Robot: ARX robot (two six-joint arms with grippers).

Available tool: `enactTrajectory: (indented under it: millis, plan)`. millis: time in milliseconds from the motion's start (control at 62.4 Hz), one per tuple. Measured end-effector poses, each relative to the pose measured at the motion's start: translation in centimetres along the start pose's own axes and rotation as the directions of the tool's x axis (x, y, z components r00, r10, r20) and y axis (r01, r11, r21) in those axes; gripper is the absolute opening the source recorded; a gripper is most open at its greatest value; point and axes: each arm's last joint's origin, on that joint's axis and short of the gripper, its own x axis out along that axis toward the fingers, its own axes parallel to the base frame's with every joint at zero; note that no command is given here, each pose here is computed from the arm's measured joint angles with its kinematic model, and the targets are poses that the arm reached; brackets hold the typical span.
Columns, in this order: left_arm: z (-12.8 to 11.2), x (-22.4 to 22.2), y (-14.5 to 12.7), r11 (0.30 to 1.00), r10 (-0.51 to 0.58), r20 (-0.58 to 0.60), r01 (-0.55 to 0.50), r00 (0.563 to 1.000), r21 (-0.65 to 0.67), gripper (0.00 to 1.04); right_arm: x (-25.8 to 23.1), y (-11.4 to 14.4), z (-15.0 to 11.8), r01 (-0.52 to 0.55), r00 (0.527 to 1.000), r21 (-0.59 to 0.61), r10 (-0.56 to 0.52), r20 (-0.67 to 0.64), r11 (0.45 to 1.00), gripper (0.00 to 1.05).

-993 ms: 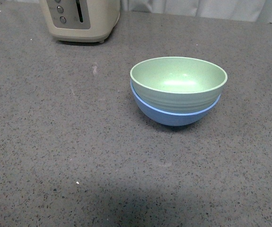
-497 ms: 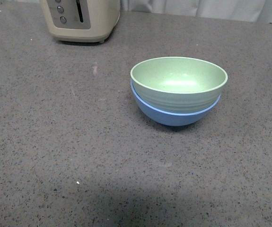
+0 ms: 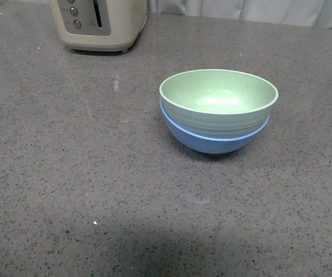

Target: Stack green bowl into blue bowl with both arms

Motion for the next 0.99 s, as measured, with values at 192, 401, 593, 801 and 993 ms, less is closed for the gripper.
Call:
enactTrajectory:
  millis: [192, 401, 593, 801, 993]
  plan:
    - [0.00, 0.00, 0.00, 1.000, 0.000, 0.000, 0.000, 1.000, 0.000, 0.98, -0.05, 0.00, 0.05, 0.000, 1.000, 0.002, 0.000, 0.007, 1.000, 0.19]
    - [0.00, 0.00, 0.00, 1.000, 0.000, 0.000, 0.000, 1.000, 0.000, 0.98, -0.05, 0.00, 0.02, -0.001, 1.000, 0.002, 0.001, 0.004, 1.000, 0.56]
    - [0.00, 0.00, 0.00, 1.000, 0.000, 0.000, 0.000, 1.000, 0.000, 0.98, -0.04, 0.00, 0.00, -0.001, 1.000, 0.002, 0.001, 0.002, 1.000, 0.90]
    - [0.00, 0.00, 0.00, 1.000, 0.000, 0.000, 0.000, 1.000, 0.000, 0.98, -0.05, 0.00, 0.02, -0.001, 1.000, 0.002, 0.001, 0.004, 1.000, 0.95]
    - [0.00, 0.00, 0.00, 1.000, 0.000, 0.000, 0.000, 1.000, 0.000, 0.98, -0.05, 0.00, 0.02, -0.001, 1.000, 0.002, 0.001, 0.004, 1.000, 0.95]
